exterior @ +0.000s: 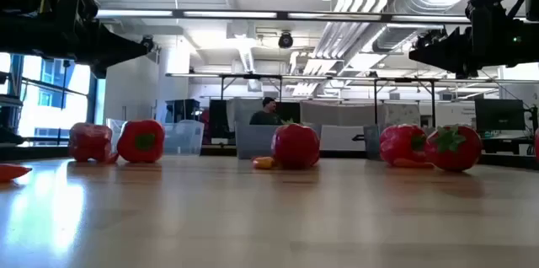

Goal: Sort produce into baskets

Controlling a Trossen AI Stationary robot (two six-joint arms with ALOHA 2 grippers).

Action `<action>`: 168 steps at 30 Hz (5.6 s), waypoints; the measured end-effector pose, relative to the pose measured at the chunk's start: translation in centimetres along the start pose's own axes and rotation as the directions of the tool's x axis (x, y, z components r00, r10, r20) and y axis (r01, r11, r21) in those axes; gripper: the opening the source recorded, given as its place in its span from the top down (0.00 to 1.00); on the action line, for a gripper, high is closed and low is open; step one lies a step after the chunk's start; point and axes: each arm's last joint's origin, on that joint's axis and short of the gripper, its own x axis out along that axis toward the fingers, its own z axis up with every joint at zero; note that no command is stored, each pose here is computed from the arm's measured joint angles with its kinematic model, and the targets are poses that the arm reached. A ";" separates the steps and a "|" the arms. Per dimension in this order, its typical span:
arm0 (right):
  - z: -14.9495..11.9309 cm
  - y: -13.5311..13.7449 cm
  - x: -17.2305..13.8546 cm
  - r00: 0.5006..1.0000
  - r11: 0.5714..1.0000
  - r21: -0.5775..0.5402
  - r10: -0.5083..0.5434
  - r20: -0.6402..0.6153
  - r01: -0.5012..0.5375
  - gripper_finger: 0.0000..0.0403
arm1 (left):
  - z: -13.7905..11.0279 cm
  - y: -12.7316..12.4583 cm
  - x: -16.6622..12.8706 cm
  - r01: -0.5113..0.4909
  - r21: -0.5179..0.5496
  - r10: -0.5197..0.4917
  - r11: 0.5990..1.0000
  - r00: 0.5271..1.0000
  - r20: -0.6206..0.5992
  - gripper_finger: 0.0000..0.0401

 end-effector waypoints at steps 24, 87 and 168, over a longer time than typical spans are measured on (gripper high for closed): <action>0.0 0.0 0.0 1.000 1.000 0.000 0.000 0.000 0.000 1.00 | 0.0 0.0 0.0 0.000 0.000 0.000 1.000 1.000 -0.001 1.00; 0.0 0.0 0.0 1.000 1.000 0.000 0.000 0.000 0.000 1.00 | 0.1 -0.7 7.0 0.111 0.043 -0.089 0.993 0.929 -0.359 1.00; 0.0 0.0 0.0 1.000 1.000 0.000 0.000 0.000 0.000 1.00 | -5.7 -3.5 23.7 0.274 0.146 -0.066 0.951 0.637 -0.768 0.65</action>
